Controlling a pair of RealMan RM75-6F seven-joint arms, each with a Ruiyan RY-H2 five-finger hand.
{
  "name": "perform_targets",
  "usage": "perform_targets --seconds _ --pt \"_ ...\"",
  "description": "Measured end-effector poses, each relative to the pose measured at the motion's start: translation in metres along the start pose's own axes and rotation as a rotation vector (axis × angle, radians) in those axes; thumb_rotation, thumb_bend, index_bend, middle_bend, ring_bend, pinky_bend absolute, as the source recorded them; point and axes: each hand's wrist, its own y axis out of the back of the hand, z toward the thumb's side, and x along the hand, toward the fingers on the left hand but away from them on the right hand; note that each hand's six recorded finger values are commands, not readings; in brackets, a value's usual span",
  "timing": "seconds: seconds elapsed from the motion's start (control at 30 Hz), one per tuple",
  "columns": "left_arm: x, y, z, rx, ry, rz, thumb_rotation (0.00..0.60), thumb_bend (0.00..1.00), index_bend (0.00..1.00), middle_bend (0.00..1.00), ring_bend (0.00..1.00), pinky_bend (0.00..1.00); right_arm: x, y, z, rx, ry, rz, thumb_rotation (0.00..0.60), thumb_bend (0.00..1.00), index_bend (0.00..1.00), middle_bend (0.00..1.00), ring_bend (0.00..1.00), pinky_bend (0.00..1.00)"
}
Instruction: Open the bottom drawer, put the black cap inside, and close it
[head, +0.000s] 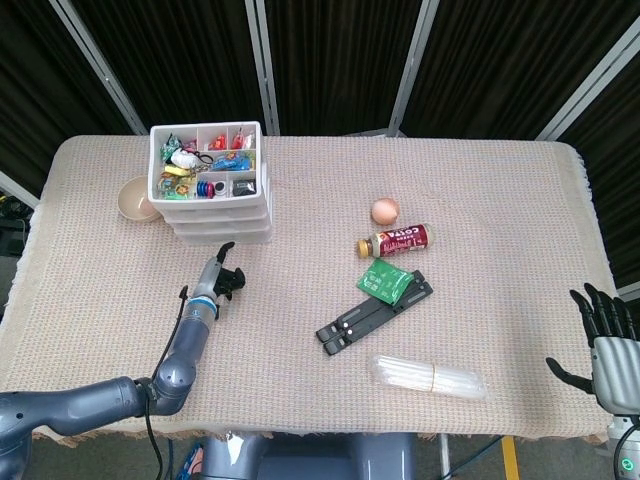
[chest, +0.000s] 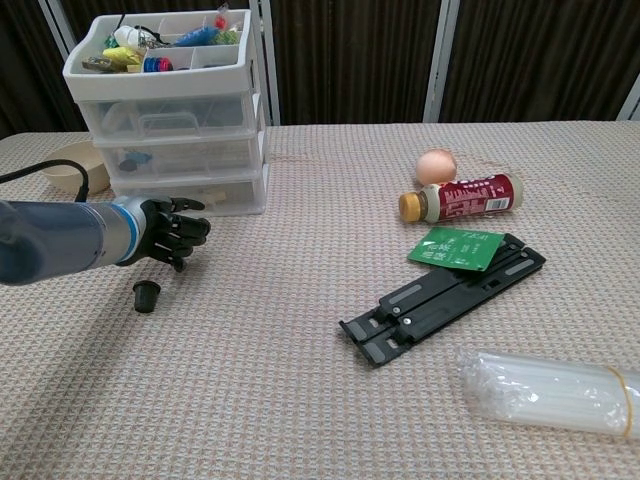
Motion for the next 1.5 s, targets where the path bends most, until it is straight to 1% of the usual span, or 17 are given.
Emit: perform_targets --seconds 0.5,0.8,0.9,1.17,1.3,1.5 --pt "0.011 -0.001 0.003 -0.006 -0.009 0.024 0.600 0.74 0.00 0.93 0.86 0.72 0.000 0.000 0.000 0.001 0.000 -0.002 0.600 0.07 0.08 0.00 0.00 0.00" --pt "0.015 -0.014 0.000 -0.032 0.012 0.000 0.600 0.74 0.00 0.93 0.86 0.73 0.000 0.001 -0.001 0.001 -0.004 -0.004 0.600 0.07 0.08 0.00 0.00 0.00" --pt "0.015 -0.013 0.000 -0.018 0.009 0.006 0.600 0.74 0.00 0.93 0.86 0.73 0.000 0.002 -0.002 0.001 -0.005 -0.006 0.600 0.07 0.08 0.00 0.00 0.00" --pt "0.014 0.002 -0.001 -0.025 -0.004 0.045 0.600 0.74 0.00 0.93 0.86 0.73 0.001 0.002 0.000 0.001 -0.001 -0.009 0.600 0.07 0.09 0.00 0.00 0.00" --pt "0.015 0.002 -0.003 -0.036 0.004 0.042 0.600 0.74 0.00 0.93 0.86 0.72 0.001 0.002 0.000 0.003 -0.001 -0.009 0.600 0.07 0.08 0.00 0.00 0.00" --pt "0.018 -0.005 -0.003 -0.043 0.010 0.025 0.600 0.74 0.00 0.93 0.86 0.72 0.001 0.001 -0.001 -0.004 -0.008 -0.006 0.600 0.06 0.08 0.00 0.00 0.00"
